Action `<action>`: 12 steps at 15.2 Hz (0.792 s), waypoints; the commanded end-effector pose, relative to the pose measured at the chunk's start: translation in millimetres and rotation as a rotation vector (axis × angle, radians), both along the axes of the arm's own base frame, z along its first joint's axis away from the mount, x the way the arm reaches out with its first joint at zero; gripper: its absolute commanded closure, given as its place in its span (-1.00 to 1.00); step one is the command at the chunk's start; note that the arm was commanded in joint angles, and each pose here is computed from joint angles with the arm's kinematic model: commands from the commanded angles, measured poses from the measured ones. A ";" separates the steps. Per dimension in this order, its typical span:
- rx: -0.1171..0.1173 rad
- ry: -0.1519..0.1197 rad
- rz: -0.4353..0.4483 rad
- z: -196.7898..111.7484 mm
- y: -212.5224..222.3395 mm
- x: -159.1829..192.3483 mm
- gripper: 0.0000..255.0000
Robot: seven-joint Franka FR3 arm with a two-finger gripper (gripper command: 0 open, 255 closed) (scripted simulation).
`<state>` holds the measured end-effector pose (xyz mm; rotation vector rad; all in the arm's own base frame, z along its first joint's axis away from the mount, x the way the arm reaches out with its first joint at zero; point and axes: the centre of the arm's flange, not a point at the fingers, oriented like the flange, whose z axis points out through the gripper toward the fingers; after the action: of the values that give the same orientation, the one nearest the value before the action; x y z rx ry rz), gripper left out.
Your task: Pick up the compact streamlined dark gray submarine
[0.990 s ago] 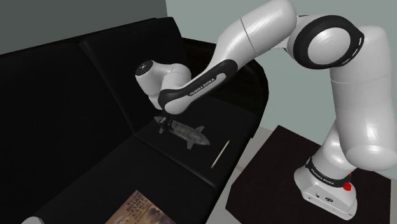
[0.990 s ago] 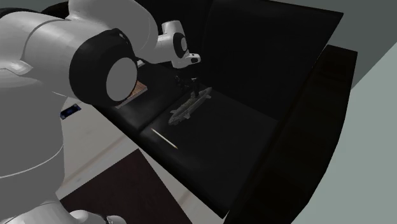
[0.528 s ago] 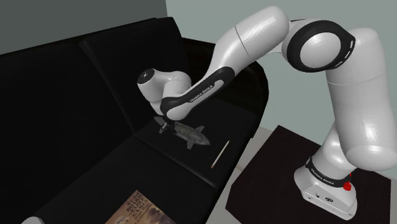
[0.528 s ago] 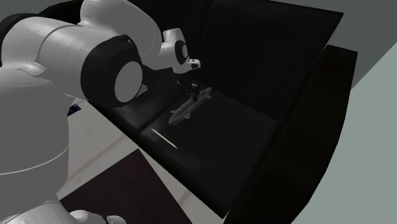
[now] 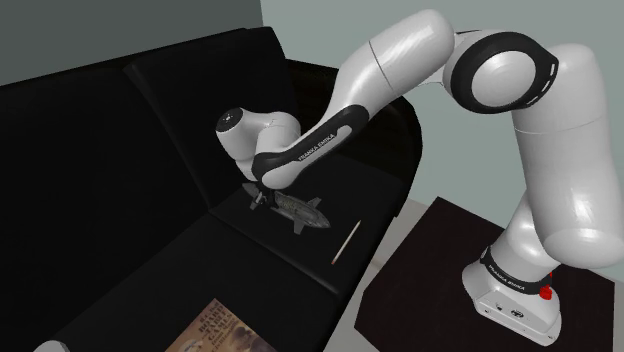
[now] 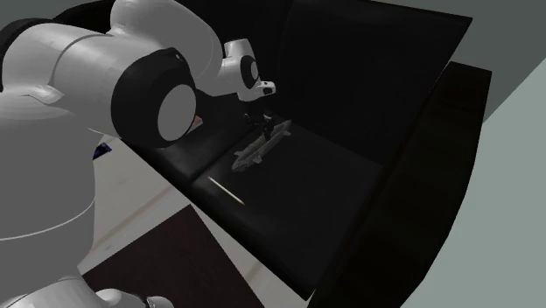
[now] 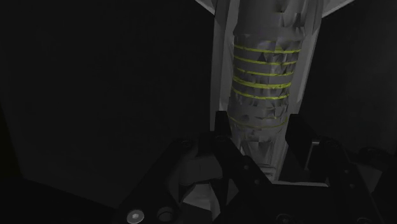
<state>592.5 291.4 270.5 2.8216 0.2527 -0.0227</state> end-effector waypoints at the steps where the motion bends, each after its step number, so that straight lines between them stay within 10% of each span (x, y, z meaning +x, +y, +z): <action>1: 0.000 0.001 0.000 -1.0 0.2 0.0 1.00; 12: 0.000 0.001 0.000 57.1 0.2 0.0 1.00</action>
<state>593.3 292.3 322.0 2.8214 0.2535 -0.0251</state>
